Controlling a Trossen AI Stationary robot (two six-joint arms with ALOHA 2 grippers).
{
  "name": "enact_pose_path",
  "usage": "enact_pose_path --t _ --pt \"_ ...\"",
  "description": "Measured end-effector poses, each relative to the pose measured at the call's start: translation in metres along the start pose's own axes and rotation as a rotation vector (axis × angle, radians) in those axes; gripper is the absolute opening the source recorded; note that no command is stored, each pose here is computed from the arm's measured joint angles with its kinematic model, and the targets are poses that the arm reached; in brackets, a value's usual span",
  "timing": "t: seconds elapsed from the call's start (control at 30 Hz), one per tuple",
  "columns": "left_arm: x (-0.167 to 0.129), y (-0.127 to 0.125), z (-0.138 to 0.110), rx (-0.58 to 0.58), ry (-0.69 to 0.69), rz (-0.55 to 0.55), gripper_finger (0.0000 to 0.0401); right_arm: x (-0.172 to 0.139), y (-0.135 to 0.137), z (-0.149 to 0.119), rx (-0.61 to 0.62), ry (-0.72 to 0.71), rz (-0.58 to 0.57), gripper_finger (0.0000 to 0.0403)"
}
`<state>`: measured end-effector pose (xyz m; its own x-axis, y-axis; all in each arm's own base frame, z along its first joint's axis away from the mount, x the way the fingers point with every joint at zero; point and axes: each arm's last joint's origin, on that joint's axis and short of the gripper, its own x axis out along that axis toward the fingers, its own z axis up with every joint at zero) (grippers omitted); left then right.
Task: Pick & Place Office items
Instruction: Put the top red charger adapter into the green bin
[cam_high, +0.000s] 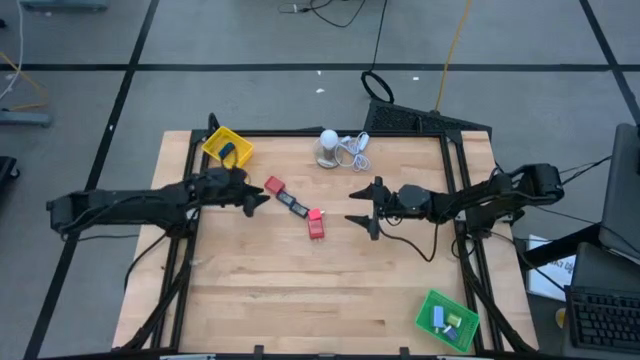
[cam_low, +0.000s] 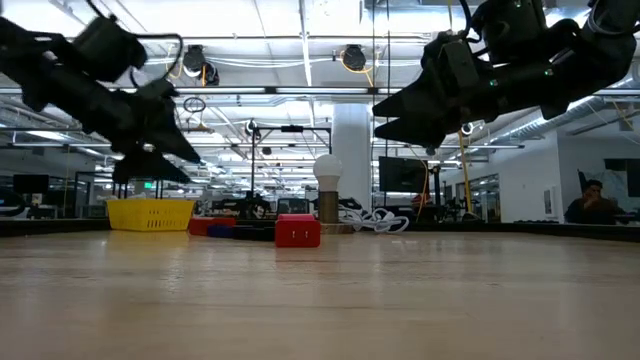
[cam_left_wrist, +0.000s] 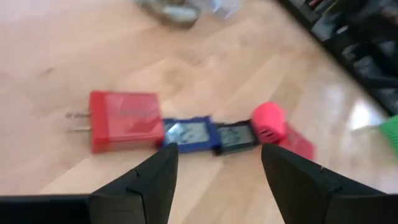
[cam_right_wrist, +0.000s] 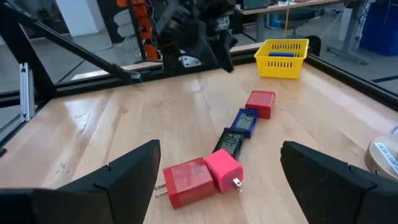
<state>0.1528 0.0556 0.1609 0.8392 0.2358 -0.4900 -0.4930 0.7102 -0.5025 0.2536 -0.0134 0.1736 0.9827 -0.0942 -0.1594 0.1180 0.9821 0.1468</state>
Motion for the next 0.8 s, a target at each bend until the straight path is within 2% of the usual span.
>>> enact_pose_path --t 0.1,0.17,0.23,0.4,0.57,0.7,0.8 --pt "0.010 -0.002 0.008 0.027 0.047 0.041 0.0234 0.000 0.000 0.000 0.000 -0.002 0.000 0.0318" --pt "0.015 -0.006 0.018 0.100 0.068 0.068 0.0234 0.000 0.000 0.001 0.003 -0.006 0.000 0.0318" --pt "0.021 -0.010 0.029 0.209 0.094 0.119 0.0234 0.000 0.000 0.001 0.012 -0.009 0.001 0.0318" --pt "0.036 -0.017 0.048 0.576 0.193 0.214 0.0234 0.000 0.001 0.001 0.016 -0.008 0.003 0.0318" --pt "0.054 -0.015 0.048 0.854 0.333 0.205 0.0234 0.000 0.001 0.001 0.040 -0.007 0.004 0.0318" --pt "0.069 -0.007 0.039 0.967 0.423 0.195 0.0234 0.000 0.001 0.000 0.040 -0.002 0.019 0.0318" --pt "0.077 0.000 0.033 1.033 0.478 0.262 0.0234 0.000 0.002 0.000 0.040 0.003 0.048 0.0318"
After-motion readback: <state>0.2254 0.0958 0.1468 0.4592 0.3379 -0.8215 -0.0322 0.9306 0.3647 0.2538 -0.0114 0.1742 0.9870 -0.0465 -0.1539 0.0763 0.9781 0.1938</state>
